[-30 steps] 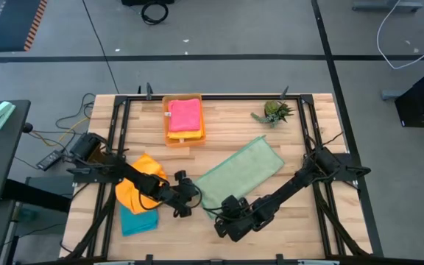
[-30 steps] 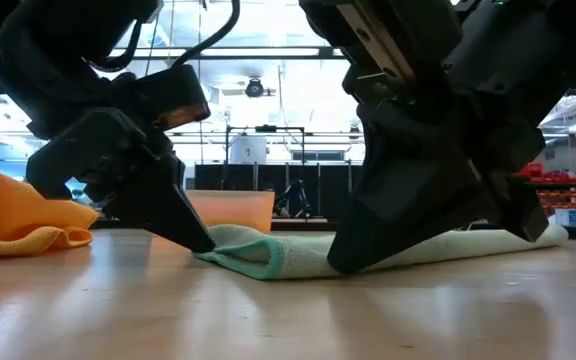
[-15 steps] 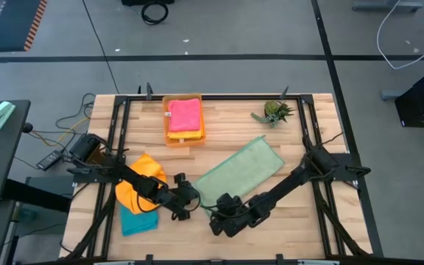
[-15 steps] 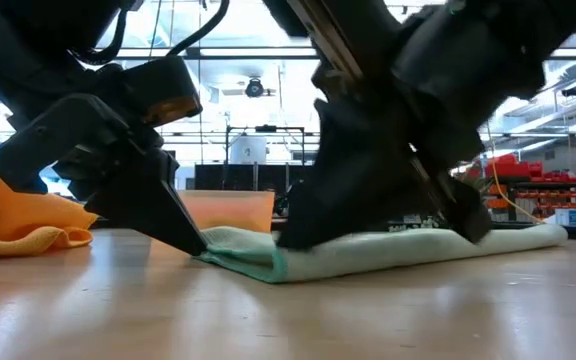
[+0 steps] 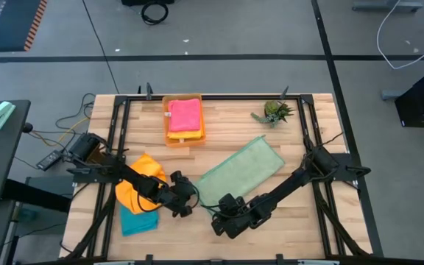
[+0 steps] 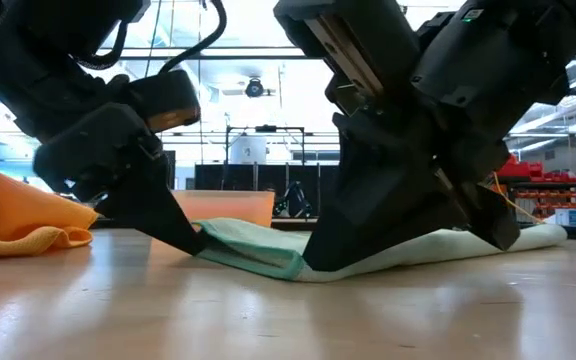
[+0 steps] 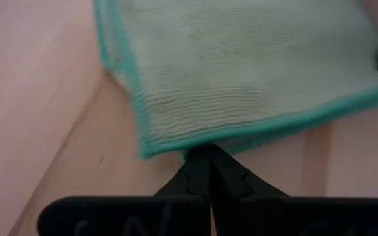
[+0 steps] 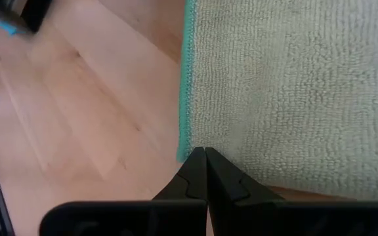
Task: Fold microfiber towels
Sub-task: Fold the green microfiber cloth
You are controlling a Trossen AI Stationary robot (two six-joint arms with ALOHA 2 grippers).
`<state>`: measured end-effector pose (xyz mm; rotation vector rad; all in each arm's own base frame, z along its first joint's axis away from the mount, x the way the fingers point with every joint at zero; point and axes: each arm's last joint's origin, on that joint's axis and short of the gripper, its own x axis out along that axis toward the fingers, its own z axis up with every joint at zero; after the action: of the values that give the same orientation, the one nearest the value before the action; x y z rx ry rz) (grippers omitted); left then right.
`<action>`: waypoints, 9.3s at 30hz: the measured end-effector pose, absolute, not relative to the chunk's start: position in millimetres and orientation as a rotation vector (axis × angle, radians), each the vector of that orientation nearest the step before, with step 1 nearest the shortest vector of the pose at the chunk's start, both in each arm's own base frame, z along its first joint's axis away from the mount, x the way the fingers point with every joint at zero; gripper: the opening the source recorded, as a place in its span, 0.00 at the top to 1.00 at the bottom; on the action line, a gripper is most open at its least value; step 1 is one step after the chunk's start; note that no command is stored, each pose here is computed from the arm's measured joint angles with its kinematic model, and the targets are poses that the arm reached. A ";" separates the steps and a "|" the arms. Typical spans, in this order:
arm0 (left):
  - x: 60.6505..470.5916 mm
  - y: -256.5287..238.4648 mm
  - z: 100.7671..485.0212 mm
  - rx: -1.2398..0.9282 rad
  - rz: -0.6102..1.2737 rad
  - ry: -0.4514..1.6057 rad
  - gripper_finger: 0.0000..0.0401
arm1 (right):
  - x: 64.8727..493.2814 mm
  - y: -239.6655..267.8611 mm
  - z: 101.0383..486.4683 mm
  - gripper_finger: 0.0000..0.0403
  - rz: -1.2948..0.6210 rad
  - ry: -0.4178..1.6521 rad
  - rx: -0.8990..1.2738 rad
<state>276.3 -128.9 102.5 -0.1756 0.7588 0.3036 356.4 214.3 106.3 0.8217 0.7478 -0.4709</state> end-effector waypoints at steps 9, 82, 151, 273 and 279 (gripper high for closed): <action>272.9 -129.6 104.4 -0.362 0.399 0.723 0.99 | 350.6 222.5 106.1 1.00 -0.471 0.756 0.853; 362.5 -182.4 162.2 -0.642 -0.021 0.580 0.98 | 273.5 35.3 164.1 1.00 -0.487 0.688 0.640; 361.0 -187.1 136.4 -0.391 -0.047 0.645 0.99 | 244.6 139.1 120.1 1.00 -0.619 0.908 0.760; 396.2 -170.3 154.6 0.210 -0.408 0.665 0.79 | 246.5 145.7 139.5 1.00 -0.542 0.964 0.773; 401.7 -167.2 140.0 0.348 -0.451 0.644 0.66 | 247.2 148.4 162.4 1.00 -0.477 0.944 0.825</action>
<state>401.7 -167.2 140.0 0.3480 0.6442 -0.4507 247.2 148.4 162.4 0.8253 0.9444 -0.4765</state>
